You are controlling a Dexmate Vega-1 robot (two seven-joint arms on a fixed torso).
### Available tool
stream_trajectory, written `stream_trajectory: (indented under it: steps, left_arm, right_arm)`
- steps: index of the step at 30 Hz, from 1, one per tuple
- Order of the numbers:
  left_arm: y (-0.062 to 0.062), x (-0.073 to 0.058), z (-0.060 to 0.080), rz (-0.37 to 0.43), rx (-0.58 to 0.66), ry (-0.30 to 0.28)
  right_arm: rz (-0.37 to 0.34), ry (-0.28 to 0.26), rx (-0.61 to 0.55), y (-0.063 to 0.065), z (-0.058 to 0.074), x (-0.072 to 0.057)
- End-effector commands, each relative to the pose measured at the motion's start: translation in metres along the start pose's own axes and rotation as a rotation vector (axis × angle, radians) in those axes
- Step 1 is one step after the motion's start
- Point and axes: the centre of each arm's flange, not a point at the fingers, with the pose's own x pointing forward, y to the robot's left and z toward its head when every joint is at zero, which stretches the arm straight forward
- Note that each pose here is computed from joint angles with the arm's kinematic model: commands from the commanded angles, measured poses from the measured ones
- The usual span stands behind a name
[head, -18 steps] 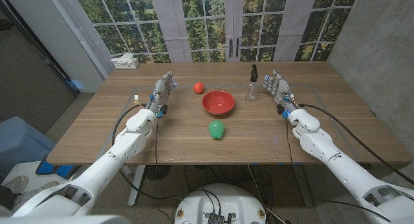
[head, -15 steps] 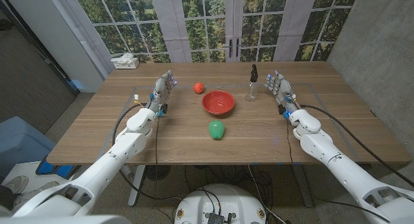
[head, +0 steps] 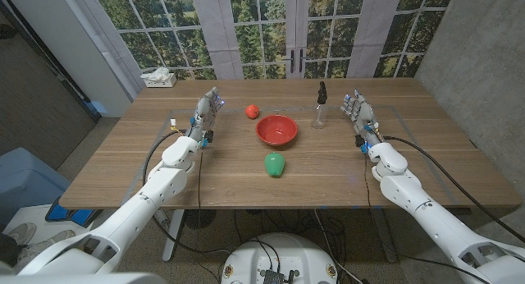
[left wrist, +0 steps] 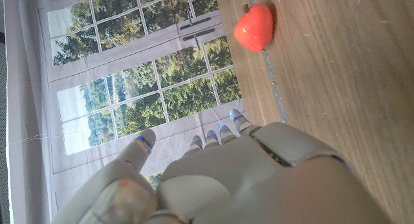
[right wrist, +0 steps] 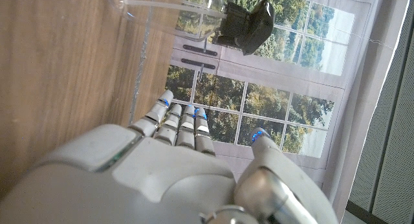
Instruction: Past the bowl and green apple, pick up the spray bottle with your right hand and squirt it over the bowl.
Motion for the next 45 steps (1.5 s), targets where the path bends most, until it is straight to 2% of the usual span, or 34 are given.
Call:
stream_trajectory:
  steps: [1, 19, 32, 37, 44, 45]
  left_arm:
    - [-0.002, 0.0, 0.001, 0.006, -0.004, -0.006]
    - [-0.006, -0.005, -0.001, 0.005, -0.016, -0.005]
    - [-0.005, -0.01, -0.003, 0.009, -0.018, -0.007]
    - [-0.004, -0.011, -0.003, 0.004, -0.018, -0.007]
    - [-0.005, -0.012, -0.003, 0.0, -0.016, -0.005]
    - [-0.005, -0.012, -0.003, 0.001, -0.015, -0.006]
  right_arm:
    - [-0.041, -0.032, -0.023, -0.001, 0.002, -0.014]
    - [-0.073, -0.036, -0.087, 0.005, -0.002, -0.036]
    - [-0.098, -0.047, -0.163, 0.018, -0.001, -0.053]
    - [-0.083, -0.041, -0.175, 0.024, -0.002, -0.059]
    - [-0.108, -0.055, -0.2, 0.029, -0.002, -0.068]
    - [-0.13, -0.063, -0.206, 0.03, -0.002, -0.071]
